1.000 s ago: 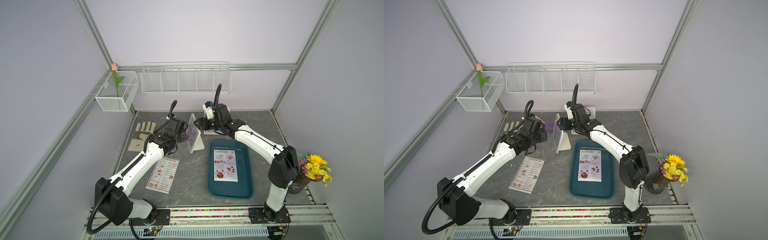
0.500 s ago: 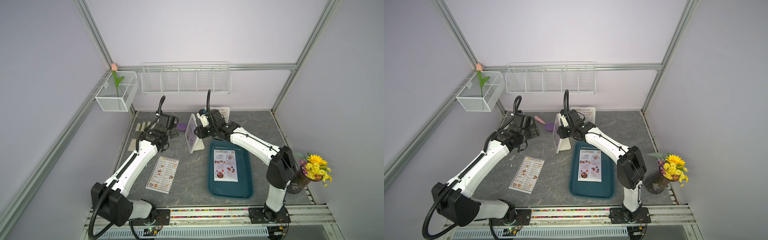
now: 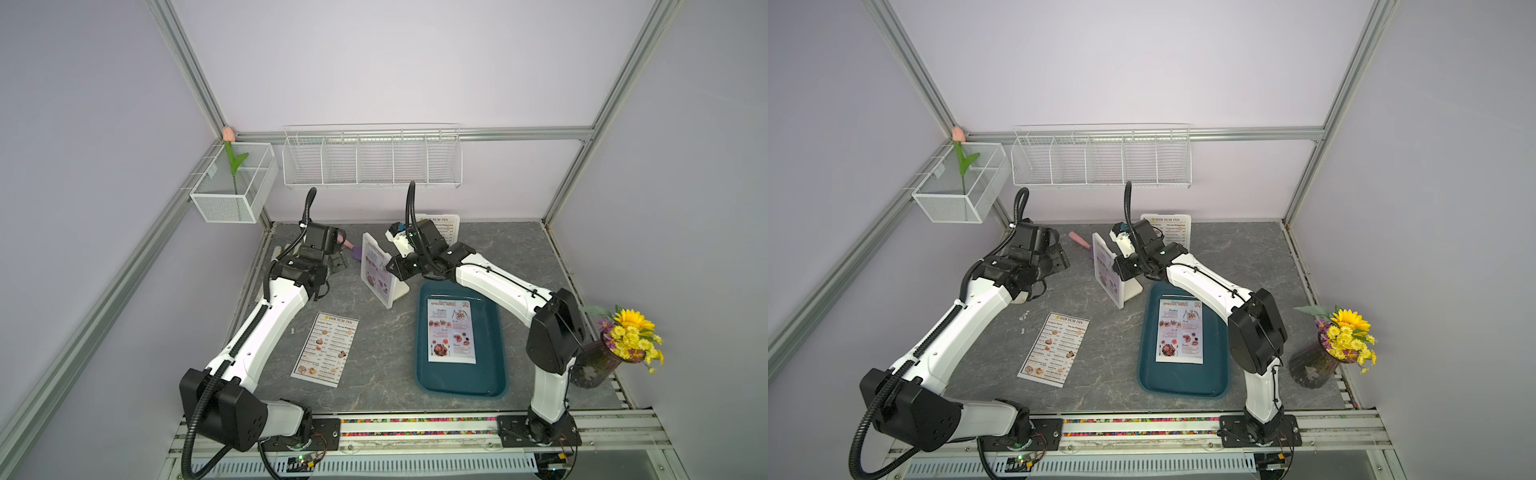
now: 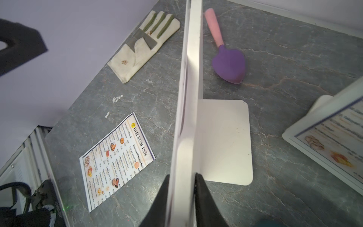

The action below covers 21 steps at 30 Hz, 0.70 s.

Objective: Replace the menus in the menu holders
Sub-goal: Adjust the menu holder at the center of the board.

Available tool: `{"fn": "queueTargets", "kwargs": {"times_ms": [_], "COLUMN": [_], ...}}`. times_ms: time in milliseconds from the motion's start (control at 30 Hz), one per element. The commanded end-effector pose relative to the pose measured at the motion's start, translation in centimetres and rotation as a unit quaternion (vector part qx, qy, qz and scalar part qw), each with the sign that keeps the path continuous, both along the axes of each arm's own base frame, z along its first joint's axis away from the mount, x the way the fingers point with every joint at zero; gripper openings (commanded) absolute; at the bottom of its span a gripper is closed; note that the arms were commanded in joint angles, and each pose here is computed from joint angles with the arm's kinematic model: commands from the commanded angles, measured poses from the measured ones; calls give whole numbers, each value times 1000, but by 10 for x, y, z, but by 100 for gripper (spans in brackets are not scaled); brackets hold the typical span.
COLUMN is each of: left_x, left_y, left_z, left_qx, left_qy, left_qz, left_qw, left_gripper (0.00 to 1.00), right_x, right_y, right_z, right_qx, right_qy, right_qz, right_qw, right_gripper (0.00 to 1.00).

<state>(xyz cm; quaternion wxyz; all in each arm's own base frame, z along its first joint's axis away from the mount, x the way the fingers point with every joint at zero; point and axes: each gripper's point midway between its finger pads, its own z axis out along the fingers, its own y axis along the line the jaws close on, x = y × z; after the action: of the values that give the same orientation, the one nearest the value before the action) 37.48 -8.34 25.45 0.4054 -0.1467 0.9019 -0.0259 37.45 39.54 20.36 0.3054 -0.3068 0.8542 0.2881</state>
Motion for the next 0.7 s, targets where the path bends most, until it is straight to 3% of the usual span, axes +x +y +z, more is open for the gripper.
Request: {"fn": "queueTargets", "kwargs": {"times_ms": [0, 167, 333, 400, 533, 667], "left_x": [-2, 1, 0, 0, 1, 3], "left_y": [3, 0, -1, -3, -6, -8], "left_z": [6, 8, 8, 8, 3, 0], "left_qx": [1, 4, 8, 5, 0, -2], "left_qy": [2, 3, 6, 8, 12, 16], "left_qz": [1, -5, -15, -19, -24, -27], "left_qw": [1000, 1000, 1000, 1000, 1000, 999], "left_gripper": [74, 74, 74, 74, 74, 73], "right_x": [-8, -3, 4, 0, -19, -25], "right_y": [20, 17, -4, -14, -31, -56], "right_z": [5, -3, 20, 29, 35, 28], "right_qx": [25, 8, 18, 21, 22, 10], "right_qy": [-13, -10, -21, -27, -33, -34], "right_qz": [86, 111, 92, 89, 80, 21], "right_qw": [996, 994, 995, 995, 996, 999], "right_gripper": [25, 37, 62, 67, 72, 69]}}
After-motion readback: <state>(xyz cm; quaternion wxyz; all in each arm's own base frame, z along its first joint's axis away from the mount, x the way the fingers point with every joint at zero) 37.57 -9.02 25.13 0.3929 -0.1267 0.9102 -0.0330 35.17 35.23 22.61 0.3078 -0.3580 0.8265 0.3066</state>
